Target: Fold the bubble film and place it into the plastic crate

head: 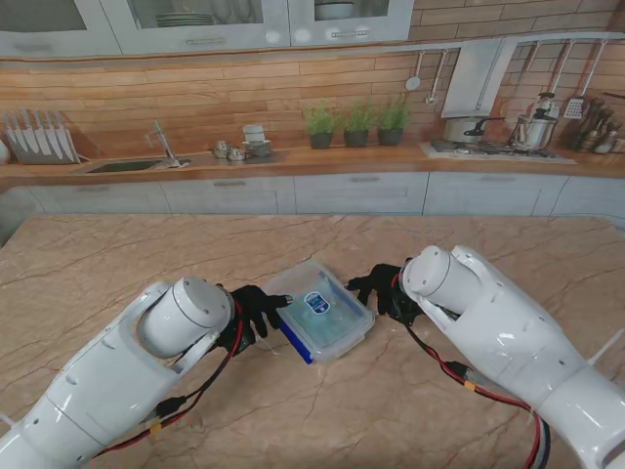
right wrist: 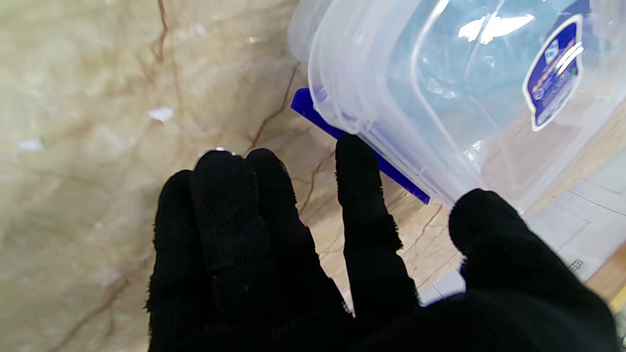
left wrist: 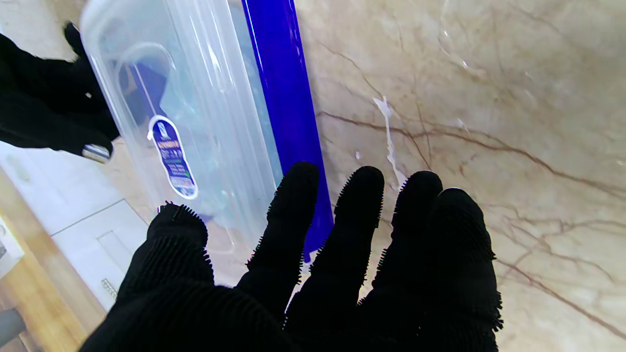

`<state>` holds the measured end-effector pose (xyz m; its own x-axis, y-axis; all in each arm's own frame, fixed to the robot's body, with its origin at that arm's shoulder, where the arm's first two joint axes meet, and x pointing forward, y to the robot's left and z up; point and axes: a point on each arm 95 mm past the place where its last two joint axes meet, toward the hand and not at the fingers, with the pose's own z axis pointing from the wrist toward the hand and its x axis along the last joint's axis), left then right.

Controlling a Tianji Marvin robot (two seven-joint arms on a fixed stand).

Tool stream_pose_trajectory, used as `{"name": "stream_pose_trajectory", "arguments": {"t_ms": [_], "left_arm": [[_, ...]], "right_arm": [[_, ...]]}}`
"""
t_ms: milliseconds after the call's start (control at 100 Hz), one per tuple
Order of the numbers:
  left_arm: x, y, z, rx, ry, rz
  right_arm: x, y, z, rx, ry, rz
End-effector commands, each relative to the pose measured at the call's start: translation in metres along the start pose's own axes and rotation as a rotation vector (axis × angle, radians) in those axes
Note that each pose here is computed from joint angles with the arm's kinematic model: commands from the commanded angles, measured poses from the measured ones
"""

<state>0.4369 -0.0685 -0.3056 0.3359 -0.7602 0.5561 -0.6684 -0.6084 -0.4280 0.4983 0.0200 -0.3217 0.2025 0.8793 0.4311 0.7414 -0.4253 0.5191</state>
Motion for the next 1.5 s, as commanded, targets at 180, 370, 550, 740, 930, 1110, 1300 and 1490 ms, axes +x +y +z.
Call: {"name": "stream_pose_trajectory", "arguments": {"t_ms": [180, 370, 550, 740, 930, 1110, 1300, 1490], "left_arm": [[0.001, 0.0, 0.01, 0.07, -0.071, 0.111], [0.005, 0.004, 0.018, 0.077, -0.087, 0.153], [0.007, 0.006, 0.022, 0.084, -0.095, 0.179], [0.008, 0.006, 0.023, 0.095, -0.106, 0.199], [0.008, 0.007, 0.024, 0.094, -0.114, 0.211], [0.008, 0.009, 0.026, 0.091, -0.117, 0.211], [0.007, 0.009, 0.027, 0.085, -0.112, 0.197], [0.007, 0.009, 0.027, 0.083, -0.107, 0.194]], "right_arm": [[-0.014, -0.018, -0.009, -0.056, -0.024, 0.047], [-0.018, -0.011, -0.011, -0.136, -0.022, 0.092], [-0.017, -0.003, -0.003, -0.137, -0.029, 0.138], [-0.009, 0.0, 0.01, -0.072, -0.022, 0.245], [0.001, -0.002, 0.023, -0.016, -0.027, 0.288], [0.013, -0.007, 0.033, 0.046, -0.032, 0.321], [0.026, -0.015, 0.039, 0.074, -0.037, 0.381], [0.034, -0.02, 0.041, 0.064, -0.049, 0.431]]}}
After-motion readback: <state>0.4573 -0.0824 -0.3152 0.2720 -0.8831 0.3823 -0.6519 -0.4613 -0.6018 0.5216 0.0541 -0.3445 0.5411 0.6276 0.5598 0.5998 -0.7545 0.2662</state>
